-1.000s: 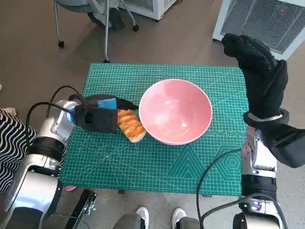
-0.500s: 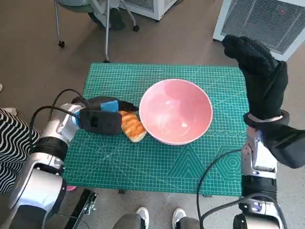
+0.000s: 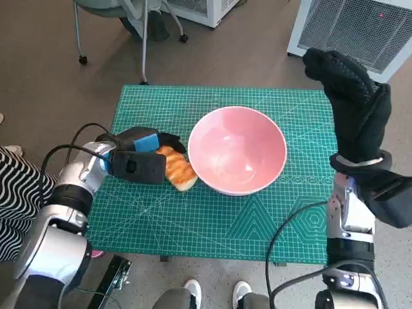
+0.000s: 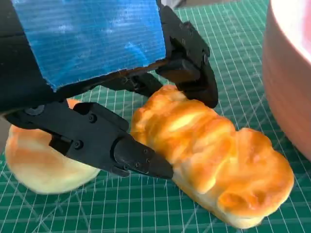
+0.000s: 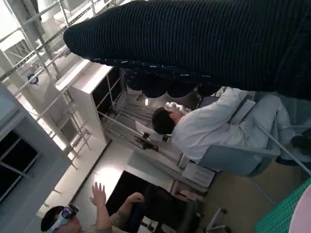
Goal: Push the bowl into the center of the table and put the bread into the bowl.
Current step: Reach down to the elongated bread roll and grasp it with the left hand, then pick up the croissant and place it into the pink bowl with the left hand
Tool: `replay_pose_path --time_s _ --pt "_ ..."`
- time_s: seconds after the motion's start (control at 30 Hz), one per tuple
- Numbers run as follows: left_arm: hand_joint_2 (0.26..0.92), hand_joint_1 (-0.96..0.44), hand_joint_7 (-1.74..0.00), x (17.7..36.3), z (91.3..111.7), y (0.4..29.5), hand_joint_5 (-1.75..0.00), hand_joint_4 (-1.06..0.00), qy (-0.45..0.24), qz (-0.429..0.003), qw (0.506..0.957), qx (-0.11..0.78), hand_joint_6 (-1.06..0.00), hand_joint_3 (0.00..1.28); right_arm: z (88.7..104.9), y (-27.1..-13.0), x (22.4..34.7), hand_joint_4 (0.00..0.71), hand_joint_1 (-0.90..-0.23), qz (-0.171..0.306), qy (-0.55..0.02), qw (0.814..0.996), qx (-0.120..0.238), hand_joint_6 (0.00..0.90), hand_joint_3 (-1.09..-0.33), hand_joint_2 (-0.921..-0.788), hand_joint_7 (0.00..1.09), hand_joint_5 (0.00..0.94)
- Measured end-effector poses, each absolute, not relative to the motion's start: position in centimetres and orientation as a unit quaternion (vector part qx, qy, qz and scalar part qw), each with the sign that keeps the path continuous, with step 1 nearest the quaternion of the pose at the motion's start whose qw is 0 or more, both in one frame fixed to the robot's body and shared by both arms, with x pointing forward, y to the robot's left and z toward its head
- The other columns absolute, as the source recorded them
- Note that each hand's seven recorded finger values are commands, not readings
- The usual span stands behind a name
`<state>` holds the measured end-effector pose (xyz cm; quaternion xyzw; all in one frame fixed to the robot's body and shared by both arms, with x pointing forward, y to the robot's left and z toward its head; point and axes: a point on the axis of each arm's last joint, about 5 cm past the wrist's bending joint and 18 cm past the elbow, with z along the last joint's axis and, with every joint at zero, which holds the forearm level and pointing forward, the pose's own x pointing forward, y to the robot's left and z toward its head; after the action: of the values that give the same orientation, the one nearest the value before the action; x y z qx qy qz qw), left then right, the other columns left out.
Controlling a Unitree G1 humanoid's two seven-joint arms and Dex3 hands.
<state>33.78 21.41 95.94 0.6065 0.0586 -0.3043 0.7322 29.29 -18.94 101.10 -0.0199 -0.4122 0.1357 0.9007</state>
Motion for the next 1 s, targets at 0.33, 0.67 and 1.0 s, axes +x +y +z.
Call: replay_pose_path --time_s 0.33,0.67,1.0 --pt "0.920 0.00 -1.17 33.8 96.6 21.8 -1.11 -0.71 0.057 -0.310 0.733 0.602 -0.65 0.04 101.1 -19.0 29.2 0.177 -0.749 0.135 -0.415 0.900 -0.014 0.094 -0.633 -0.921 0.42 0.001" --pt "0.918 0.00 -1.15 33.9 100.0 23.4 -1.10 -0.74 0.020 -0.311 0.748 0.586 -0.66 0.03 101.0 -19.0 29.1 0.177 -0.746 0.134 -0.412 0.901 -0.013 0.094 -0.631 -0.921 0.42 0.001" --pt "0.906 0.00 -1.15 33.0 105.1 24.5 -0.98 -0.82 -0.103 -0.278 0.785 0.544 -0.69 0.01 100.9 -19.0 29.1 0.177 -0.743 0.134 -0.410 0.902 -0.013 0.094 -0.632 -0.921 0.41 0.001"
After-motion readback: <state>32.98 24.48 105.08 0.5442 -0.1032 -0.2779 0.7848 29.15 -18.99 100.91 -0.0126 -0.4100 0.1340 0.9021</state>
